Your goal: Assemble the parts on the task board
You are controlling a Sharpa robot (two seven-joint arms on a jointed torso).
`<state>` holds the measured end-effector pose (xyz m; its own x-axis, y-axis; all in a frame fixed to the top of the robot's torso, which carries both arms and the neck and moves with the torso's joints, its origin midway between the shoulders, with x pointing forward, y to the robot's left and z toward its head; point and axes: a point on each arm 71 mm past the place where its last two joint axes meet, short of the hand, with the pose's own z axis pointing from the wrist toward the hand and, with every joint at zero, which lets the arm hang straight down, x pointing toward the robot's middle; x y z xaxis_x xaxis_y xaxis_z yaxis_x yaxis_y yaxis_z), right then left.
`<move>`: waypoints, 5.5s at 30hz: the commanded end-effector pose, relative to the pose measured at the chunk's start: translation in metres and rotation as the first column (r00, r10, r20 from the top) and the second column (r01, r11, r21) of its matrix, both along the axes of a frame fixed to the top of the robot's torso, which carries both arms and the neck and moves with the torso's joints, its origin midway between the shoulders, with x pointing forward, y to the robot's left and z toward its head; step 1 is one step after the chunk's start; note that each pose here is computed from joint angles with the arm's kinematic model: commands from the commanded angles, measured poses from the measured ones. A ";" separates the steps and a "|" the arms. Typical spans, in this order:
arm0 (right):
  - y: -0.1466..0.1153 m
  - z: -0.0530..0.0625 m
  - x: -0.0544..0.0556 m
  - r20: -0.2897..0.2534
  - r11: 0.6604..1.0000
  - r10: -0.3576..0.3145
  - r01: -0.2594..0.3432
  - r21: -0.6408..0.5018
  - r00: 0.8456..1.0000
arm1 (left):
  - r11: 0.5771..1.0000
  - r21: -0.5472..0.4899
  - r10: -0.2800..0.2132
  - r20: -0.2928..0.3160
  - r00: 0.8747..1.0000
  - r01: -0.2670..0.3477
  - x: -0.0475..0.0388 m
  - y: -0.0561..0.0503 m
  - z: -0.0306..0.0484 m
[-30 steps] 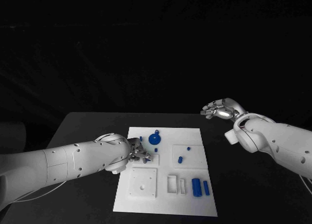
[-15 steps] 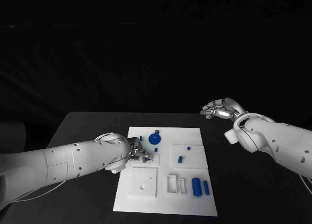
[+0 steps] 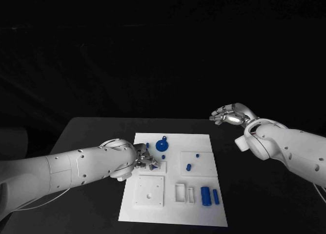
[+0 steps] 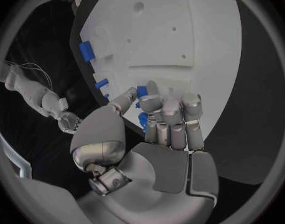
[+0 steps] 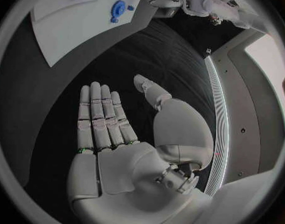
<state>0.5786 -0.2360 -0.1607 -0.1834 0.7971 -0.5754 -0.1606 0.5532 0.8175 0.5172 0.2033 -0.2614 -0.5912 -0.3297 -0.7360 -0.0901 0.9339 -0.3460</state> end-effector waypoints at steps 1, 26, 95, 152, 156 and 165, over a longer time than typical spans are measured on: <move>0.001 0.000 0.000 -0.005 1.000 0.016 -0.016 0.000 1.000 | 1.000 -0.010 -0.006 -0.023 1.000 0.006 -0.0016 -0.001 -0.0023; 0.001 -0.001 -0.001 -0.006 1.000 0.016 -0.016 -0.001 1.000 | 1.000 -0.025 0.002 -0.048 0.999 -0.003 -0.0047 0.010 -0.0028; -0.001 -0.003 -0.001 -0.016 1.000 0.015 -0.015 -0.004 1.000 | 0.999 -0.054 0.002 -0.066 0.998 -0.006 -0.0057 0.008 -0.0014; 0.000 -0.003 -0.001 -0.022 1.000 0.019 -0.019 -0.005 1.000 | 1.000 -0.019 0.007 -0.069 0.998 -0.009 -0.0028 0.003 -0.0026; 0.000 -0.004 -0.001 -0.024 1.000 0.020 -0.020 -0.005 1.000 | 1.000 -0.022 0.006 -0.073 0.997 -0.008 -0.0039 0.004 -0.0026; 0.000 -0.006 -0.002 -0.029 1.000 0.022 -0.022 -0.006 0.999 | 0.999 -0.042 0.024 -0.085 0.996 -0.027 -0.0056 0.010 -0.0026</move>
<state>0.5773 -0.2376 -0.1659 -0.1999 0.7924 -0.5764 -0.1448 0.5579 0.8172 0.5136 0.2107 -0.2593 -0.6269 -0.3762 -0.6823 -0.1258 0.9131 -0.3879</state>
